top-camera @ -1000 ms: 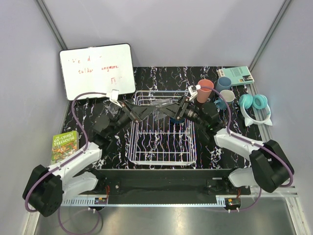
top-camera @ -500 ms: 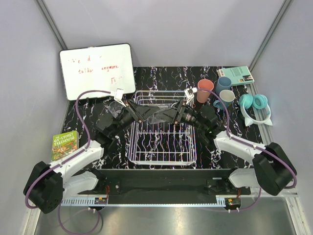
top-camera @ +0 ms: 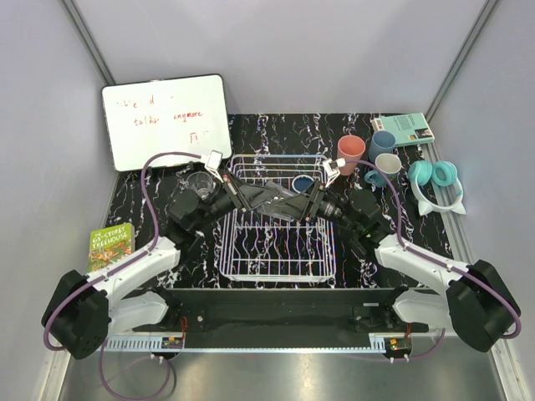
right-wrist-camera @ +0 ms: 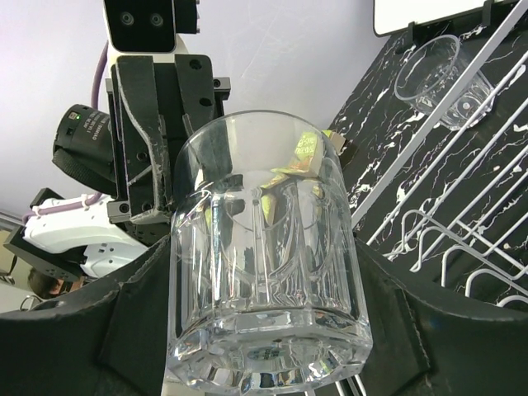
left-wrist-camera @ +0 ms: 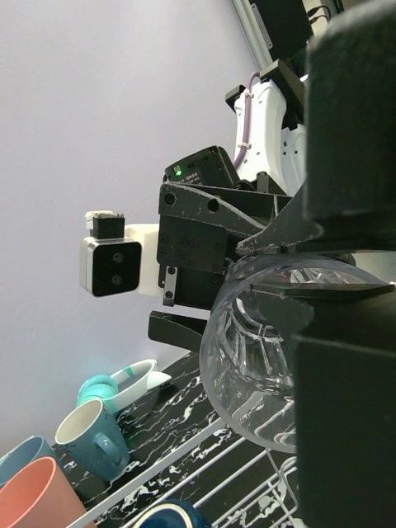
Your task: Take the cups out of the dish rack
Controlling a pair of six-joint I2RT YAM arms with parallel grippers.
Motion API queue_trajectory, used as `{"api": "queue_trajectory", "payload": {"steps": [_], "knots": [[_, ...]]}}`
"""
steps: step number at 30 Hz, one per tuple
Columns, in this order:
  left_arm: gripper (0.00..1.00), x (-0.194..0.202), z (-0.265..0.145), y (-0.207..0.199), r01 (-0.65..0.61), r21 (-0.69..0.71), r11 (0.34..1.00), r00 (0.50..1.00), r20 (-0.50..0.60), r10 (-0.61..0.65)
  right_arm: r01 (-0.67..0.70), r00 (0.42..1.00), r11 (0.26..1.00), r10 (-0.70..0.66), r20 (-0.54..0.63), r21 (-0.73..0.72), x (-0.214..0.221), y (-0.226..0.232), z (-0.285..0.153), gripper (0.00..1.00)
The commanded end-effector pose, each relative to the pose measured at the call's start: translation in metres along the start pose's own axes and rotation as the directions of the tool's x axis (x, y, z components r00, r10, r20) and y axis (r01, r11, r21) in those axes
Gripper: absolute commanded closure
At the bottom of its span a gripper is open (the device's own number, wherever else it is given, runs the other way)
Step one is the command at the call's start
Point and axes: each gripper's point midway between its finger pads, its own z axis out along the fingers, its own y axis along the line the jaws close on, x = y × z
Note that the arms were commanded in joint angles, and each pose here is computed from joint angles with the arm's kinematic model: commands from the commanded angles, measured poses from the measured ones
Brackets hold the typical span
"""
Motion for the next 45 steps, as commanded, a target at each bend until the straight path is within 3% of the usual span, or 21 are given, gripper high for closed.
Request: {"api": "queue_trajectory", "payload": {"steps": [1,2,5,6,10,11,18,21,22,27,30,32,40,45], "knots": [[1.00,-0.030,0.013,-0.007,-0.137,-0.033,0.990,0.988,0.068,0.139,-0.011,0.997,0.999,0.008,-0.071,-0.036,0.015,0.015,-0.006,1.00],[1.00,-0.031,0.013,-0.006,-0.143,-0.049,0.989,0.987,0.065,0.146,-0.002,0.998,0.999,-0.001,-0.070,-0.033,0.014,0.016,-0.006,0.97],[1.00,-0.033,0.007,0.002,-0.165,-0.123,0.979,0.983,0.058,0.173,0.014,0.998,1.000,-0.013,-0.068,0.001,0.011,0.013,-0.006,0.62],[1.00,-0.037,0.004,-0.001,-0.189,-0.137,0.972,0.978,0.066,0.200,0.026,0.998,1.000,-0.026,-0.060,0.009,0.008,0.014,-0.007,0.41],[1.00,-0.044,-0.008,0.006,-0.234,-0.245,0.941,0.965,0.057,0.255,0.064,0.998,0.990,-0.061,-0.025,0.127,-0.004,0.004,-0.012,0.05],[1.00,-0.046,-0.011,0.005,-0.249,-0.252,0.935,0.960,0.060,0.272,0.093,0.996,0.985,-0.090,-0.022,0.143,-0.006,0.003,-0.014,0.00],[1.00,-0.058,-0.031,0.000,-0.263,-0.327,0.908,0.948,0.088,0.306,0.152,0.985,0.931,-0.168,0.022,0.332,-0.028,-0.015,-0.027,0.00],[1.00,-0.068,-0.044,0.011,-0.295,-0.453,0.841,0.933,0.054,0.356,0.165,0.978,0.884,-0.204,0.042,0.437,-0.038,-0.028,-0.037,0.00],[1.00,-0.081,-0.052,0.020,-0.295,-0.538,0.789,0.918,0.069,0.391,0.186,0.972,0.870,-0.230,0.044,0.457,-0.045,-0.028,-0.039,0.00],[1.00,-0.114,-0.100,0.063,-0.363,-0.825,0.434,0.860,-0.117,0.497,0.204,0.963,0.770,-0.268,0.016,0.605,-0.052,-0.052,-0.057,0.00],[1.00,-0.128,-0.126,0.093,-0.371,-0.901,0.225,0.856,-0.238,0.458,0.203,0.963,0.747,-0.269,0.009,0.634,-0.051,-0.059,-0.060,0.00],[1.00,-0.137,-0.134,0.112,-0.374,-0.916,0.145,0.859,-0.283,0.426,0.203,0.963,0.741,-0.268,0.005,0.641,-0.050,-0.063,-0.060,0.00],[1.00,-0.157,-0.134,0.166,-0.393,-0.919,0.002,0.871,-0.372,0.322,0.201,0.966,0.741,-0.258,-0.004,0.641,-0.048,-0.065,-0.057,0.00],[1.00,-0.173,-0.118,0.177,-0.392,-0.920,-0.024,0.865,-0.377,0.331,0.210,0.964,0.743,-0.267,-0.006,0.636,-0.050,-0.063,-0.057,0.00]]}}
